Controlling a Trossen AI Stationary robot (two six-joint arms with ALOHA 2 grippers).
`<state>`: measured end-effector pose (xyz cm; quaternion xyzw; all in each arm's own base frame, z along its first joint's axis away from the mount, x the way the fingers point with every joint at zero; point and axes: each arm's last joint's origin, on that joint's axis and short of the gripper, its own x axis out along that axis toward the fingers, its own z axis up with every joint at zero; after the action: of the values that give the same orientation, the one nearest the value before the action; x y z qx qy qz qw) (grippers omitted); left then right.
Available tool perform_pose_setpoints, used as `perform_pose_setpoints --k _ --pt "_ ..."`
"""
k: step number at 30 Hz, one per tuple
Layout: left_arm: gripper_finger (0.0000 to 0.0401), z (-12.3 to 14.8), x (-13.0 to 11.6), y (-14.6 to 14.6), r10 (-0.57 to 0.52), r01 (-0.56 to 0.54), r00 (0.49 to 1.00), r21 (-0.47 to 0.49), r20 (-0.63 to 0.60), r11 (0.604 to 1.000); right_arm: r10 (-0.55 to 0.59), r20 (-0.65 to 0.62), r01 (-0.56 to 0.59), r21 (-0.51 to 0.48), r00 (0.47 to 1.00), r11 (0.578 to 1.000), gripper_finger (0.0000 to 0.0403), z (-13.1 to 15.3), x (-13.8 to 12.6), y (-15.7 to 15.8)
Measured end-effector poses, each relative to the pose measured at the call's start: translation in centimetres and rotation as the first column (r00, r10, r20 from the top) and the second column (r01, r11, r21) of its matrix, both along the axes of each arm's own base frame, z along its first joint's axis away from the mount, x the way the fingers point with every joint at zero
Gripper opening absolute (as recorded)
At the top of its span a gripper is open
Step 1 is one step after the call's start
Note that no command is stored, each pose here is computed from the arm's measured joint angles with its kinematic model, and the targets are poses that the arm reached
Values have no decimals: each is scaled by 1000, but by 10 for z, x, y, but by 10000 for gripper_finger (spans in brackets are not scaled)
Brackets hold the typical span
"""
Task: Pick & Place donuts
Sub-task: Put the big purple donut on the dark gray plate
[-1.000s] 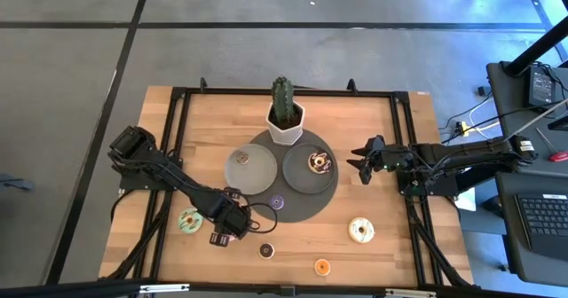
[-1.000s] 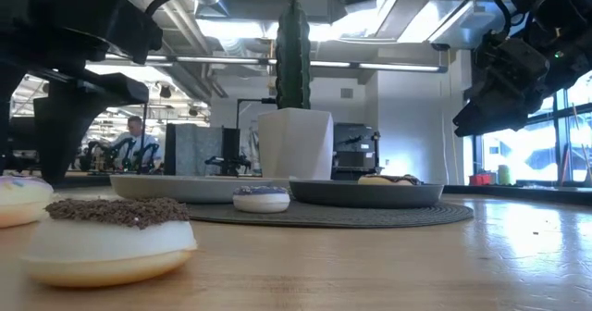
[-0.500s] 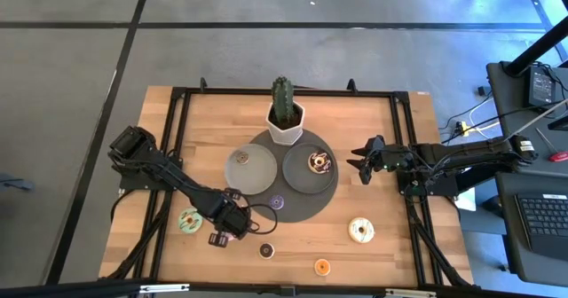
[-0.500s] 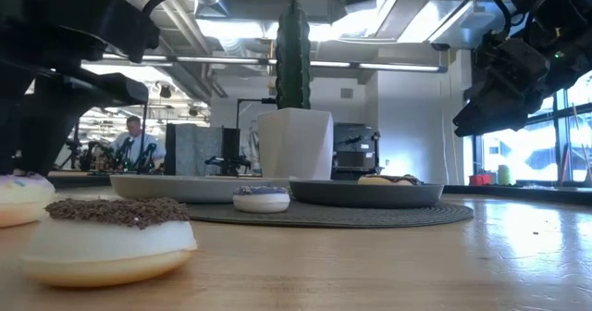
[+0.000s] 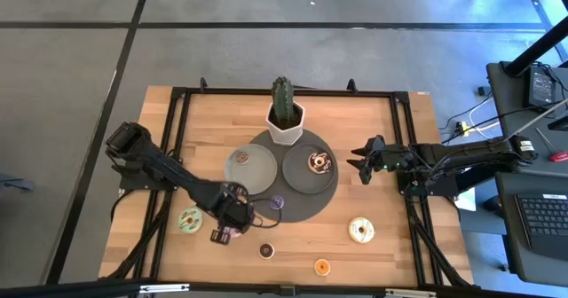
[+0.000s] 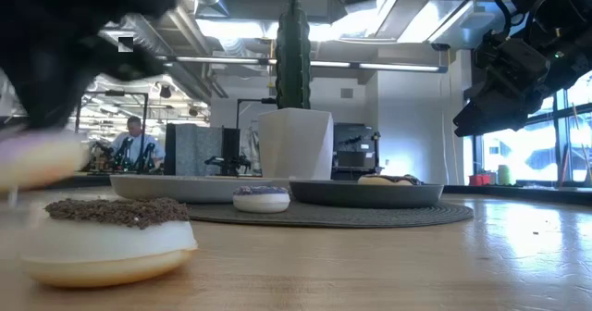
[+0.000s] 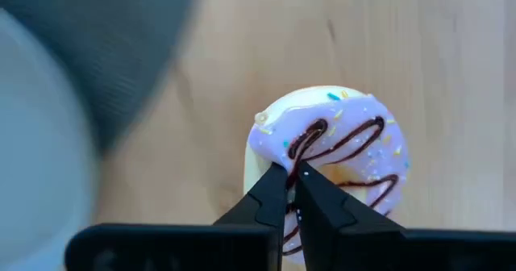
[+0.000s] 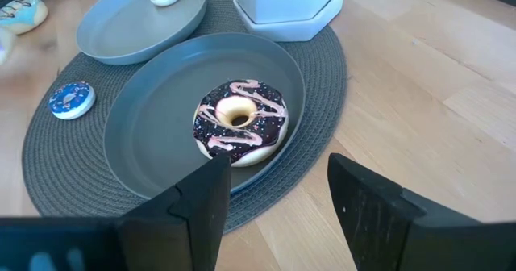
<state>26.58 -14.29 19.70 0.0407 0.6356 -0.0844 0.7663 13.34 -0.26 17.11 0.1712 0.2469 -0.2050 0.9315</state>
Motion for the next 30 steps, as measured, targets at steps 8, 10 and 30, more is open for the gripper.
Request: perform_pose_setpoints --k 8,10,30 --pt "8 55 42 40 307 -302 865 -77 397 950 0 1 0 0 1000 1000 209 0 0 0" --pt "8 62 54 53 374 -347 803 -147 463 926 0 1 0 0 1000 1000 209 0 0 0" --pt "8 -14 122 162 648 -606 623 -253 438 754 13 -1 -13 -20 1000 1000 209 1 0 0"
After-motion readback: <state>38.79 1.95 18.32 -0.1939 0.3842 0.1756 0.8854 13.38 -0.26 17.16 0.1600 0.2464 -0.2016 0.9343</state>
